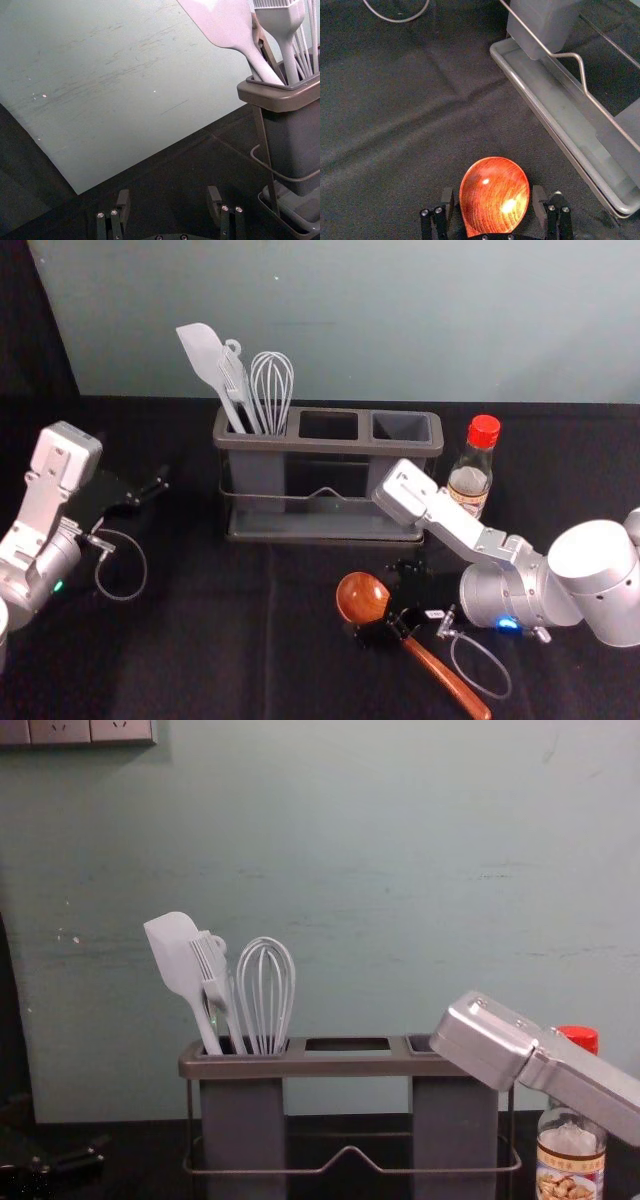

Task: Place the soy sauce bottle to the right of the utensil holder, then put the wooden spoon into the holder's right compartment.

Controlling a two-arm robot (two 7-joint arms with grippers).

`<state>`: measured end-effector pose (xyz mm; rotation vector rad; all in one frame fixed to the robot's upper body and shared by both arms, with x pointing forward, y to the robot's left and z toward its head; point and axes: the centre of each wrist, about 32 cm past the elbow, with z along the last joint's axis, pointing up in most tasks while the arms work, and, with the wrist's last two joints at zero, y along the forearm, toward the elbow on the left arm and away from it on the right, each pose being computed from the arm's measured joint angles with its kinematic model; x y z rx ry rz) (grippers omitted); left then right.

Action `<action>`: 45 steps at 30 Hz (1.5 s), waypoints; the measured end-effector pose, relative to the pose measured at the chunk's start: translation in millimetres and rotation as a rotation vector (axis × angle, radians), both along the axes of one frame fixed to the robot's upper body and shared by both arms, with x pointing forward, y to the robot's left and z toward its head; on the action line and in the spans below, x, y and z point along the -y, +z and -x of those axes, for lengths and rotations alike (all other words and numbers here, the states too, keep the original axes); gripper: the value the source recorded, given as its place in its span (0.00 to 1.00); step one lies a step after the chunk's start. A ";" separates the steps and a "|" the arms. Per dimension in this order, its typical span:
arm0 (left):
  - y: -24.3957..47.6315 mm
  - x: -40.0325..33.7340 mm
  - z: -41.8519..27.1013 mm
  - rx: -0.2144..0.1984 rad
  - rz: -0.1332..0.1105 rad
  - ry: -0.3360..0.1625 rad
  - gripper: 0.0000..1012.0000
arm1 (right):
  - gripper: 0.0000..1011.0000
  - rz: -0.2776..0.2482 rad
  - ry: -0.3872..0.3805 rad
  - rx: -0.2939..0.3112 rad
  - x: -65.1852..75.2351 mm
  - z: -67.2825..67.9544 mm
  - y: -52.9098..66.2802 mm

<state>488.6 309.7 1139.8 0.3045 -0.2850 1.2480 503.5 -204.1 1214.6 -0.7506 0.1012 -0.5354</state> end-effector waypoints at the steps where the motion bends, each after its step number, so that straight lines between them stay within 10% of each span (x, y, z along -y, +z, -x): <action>1: 0.0 0.0 0.0 0.000 0.000 0.000 0.99 | 0.99 0.000 -0.001 -0.002 0.2 -0.4 -0.9; 45: 0.0 0.0 0.0 0.000 0.000 0.000 0.99 | 0.83 -0.010 -0.003 -0.001 -1.3 -2.1 -4.4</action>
